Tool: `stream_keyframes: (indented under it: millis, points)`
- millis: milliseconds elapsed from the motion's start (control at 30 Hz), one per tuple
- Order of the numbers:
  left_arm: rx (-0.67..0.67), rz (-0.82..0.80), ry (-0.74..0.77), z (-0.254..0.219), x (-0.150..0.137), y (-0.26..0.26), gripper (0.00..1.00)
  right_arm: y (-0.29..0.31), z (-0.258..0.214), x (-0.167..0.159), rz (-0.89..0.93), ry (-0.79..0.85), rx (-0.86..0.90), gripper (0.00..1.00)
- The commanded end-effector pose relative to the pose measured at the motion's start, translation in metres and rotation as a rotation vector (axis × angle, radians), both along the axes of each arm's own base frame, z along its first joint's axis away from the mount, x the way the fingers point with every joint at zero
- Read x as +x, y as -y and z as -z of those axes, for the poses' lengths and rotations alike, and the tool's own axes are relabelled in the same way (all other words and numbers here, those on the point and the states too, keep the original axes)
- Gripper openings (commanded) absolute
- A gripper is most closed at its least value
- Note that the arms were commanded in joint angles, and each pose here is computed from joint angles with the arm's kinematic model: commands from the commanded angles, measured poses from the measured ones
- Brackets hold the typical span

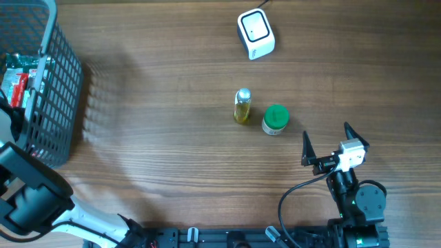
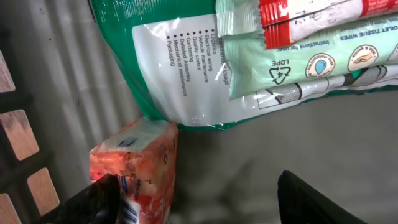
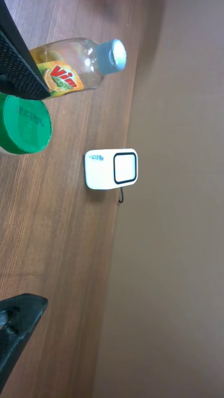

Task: Scan the item barcode
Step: 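Move the left gripper back into the basket above the tissue pack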

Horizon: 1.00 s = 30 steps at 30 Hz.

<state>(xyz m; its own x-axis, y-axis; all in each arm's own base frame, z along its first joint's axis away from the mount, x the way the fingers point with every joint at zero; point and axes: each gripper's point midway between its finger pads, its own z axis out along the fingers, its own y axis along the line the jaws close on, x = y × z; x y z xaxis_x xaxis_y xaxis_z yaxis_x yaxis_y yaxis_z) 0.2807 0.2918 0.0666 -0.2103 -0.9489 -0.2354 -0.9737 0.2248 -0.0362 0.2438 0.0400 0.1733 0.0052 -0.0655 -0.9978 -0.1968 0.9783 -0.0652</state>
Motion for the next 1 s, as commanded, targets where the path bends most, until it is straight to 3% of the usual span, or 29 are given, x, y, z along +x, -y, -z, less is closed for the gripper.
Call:
stream_keyframes:
  millis: [0, 600, 967]
  points:
    - [-0.012, 0.003, -0.008, 0.006, -0.002, 0.001, 0.78, -0.001, -0.001, 0.000, -0.008, 0.007, -0.005, 1.00]
    - [0.020, 0.014, 0.085, -0.029, 0.012, -0.002, 0.97, -0.001, -0.001, 0.000, -0.008, 0.007, -0.005, 1.00]
    - [0.036, 0.000, 0.039, -0.029, 0.002, -0.004, 0.98, -0.001, -0.001, 0.000, -0.008, 0.007, -0.005, 1.00]
